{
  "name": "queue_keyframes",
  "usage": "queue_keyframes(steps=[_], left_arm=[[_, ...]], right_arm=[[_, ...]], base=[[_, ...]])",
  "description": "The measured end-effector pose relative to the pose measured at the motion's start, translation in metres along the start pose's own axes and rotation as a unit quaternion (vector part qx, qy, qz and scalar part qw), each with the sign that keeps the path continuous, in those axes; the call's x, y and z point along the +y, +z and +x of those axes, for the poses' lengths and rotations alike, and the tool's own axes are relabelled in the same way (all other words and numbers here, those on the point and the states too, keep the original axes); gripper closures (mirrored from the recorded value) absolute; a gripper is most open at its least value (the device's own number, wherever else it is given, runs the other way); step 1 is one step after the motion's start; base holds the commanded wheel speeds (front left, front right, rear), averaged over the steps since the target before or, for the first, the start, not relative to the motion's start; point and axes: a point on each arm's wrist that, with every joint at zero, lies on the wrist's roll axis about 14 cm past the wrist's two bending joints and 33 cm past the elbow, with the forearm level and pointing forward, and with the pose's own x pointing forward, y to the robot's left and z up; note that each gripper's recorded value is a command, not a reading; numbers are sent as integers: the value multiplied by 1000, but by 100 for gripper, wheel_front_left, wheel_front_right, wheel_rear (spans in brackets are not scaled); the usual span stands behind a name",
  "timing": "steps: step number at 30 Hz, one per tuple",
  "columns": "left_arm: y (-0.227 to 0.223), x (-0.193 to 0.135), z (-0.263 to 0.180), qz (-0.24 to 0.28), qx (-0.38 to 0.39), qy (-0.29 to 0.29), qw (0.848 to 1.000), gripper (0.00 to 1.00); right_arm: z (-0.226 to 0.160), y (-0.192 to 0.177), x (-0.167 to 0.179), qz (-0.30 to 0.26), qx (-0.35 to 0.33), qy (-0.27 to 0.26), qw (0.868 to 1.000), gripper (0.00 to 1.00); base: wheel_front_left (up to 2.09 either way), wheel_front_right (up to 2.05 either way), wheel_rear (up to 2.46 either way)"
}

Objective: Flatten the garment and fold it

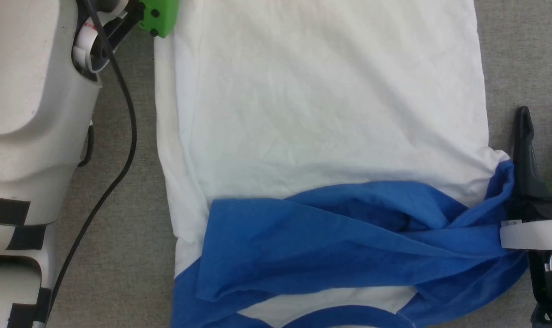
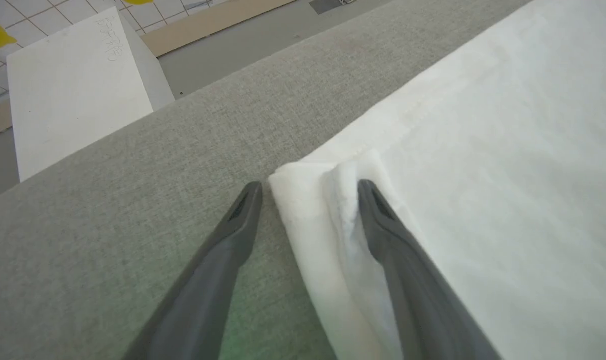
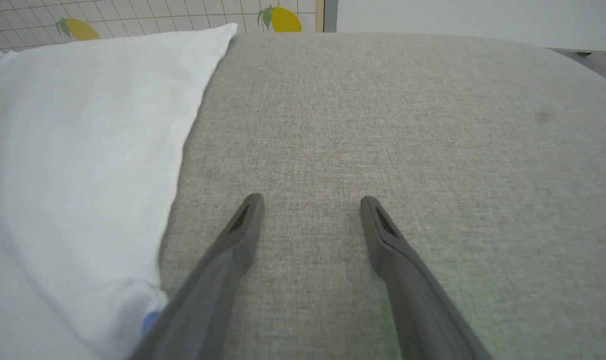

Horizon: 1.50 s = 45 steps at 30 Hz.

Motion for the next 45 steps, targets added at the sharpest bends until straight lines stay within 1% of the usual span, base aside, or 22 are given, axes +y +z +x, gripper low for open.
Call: queue_keyframes(steps=[2,3,4,5,10,16,23,26,28,30,32,34,37,42,45], left_arm=[[-5,0,3,0,5,-2,1000,0],[-7,-1,4,1,9,-3,1000,2],[-9,-1,5,4,11,-3,1000,69],[-10,-1,5,6,12,-4,1000,100],[-7,-2,4,3,5,-9,1000,100],[-4,14,-13,-7,-4,18,1000,100],[5,13,-39,-26,-26,23,999,100],[14,12,-45,-24,-37,24,999,100],[15,11,-45,-24,-40,22,999,100],[11,8,-41,-26,-38,17,999,100],[8,5,-36,-28,-37,12,999,100],[6,3,-32,-30,-37,7,999,100],[1,4,-27,-31,-34,6,999,100],[-7,5,-22,-31,-28,5,999,100],[-11,8,-21,-31,-26,7,999,100]], right_arm=[[2,-2,0,0,2,0,1000,0],[3,-3,0,-1,2,1,1000,0],[4,-3,1,-1,2,1,1000,0],[5,-3,1,-1,2,1,1000,0],[6,-2,1,-3,-1,1,1000,0],[5,14,5,-6,-16,7,1000,0],[26,115,25,-19,-125,35,991,0],[41,157,37,-43,-145,63,986,0],[55,174,44,-60,-144,80,985,0],[72,185,52,-65,-131,93,985,0],[93,182,62,-78,-95,107,987,0],[113,170,69,-74,-47,114,990,0],[139,149,79,-65,19,122,990,0],[172,115,93,-52,108,123,985,0],[184,97,102,-47,141,122,981,0]], base=[[0,0,0],[0,0,0],[0,0,0],[0,0,0],[0,0,0],[0,0,0],[0,0,0],[0,0,0],[0,0,0],[0,0,0],[0,0,0],[0,0,0],[0,0,0],[0,0,0],[0,0,0]])
